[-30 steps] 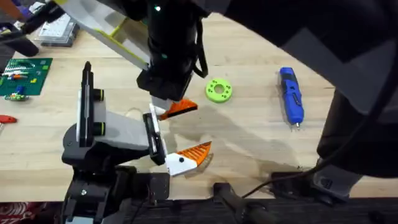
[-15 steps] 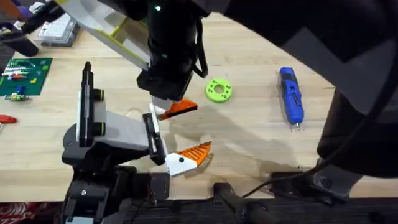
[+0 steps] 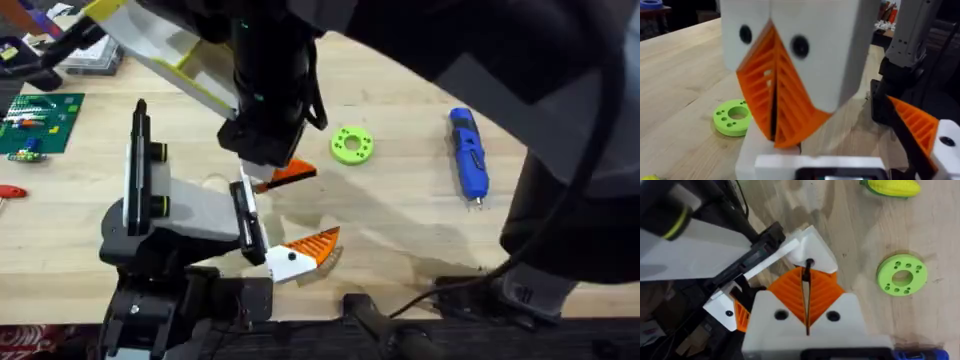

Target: Pick up the gripper from the table and insert it into the empty holder that is missing its gripper. Then pick up a screw, insert it into the mounting hole, and use the screwdriver to tighten it. Finally, clean up the table by picking up the vegetable and placing it into the bucket.

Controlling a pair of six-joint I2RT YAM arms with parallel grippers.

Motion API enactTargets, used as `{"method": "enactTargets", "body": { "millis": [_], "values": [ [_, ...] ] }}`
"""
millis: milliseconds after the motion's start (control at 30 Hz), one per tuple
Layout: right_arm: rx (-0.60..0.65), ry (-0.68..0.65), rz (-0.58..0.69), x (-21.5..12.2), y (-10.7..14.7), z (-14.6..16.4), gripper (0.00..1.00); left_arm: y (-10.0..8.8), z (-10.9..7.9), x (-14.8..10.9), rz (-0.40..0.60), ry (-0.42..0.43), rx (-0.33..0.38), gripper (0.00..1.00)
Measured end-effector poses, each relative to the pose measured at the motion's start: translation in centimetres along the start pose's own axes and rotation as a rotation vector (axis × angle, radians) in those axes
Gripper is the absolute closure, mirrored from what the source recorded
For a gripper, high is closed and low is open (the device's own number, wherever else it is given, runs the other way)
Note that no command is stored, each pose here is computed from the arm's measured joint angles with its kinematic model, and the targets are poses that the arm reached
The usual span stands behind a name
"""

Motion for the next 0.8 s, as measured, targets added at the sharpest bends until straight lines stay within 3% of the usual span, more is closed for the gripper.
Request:
{"method": "enactTargets", "body": {
  "millis": [800],
  "values": [
    [-0.012, 0.001, -0.019, 0.19, -0.54, 0.26, 0.997, 0.00, -0.01, 0.00, 0.000, 0.001, 0.003, 0.018]
  ]
}}
Point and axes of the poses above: each hand's point on the last joint's axis, 136 mm out from that joint toward the fingers, its own x axis out along the fingers, its own z axis along the line the jaws close on, y = z × x, the point moved 4 cm from there along -x, back along the fingers, and after that the axes turned 4 degrees about x, right-handed, at the moved point
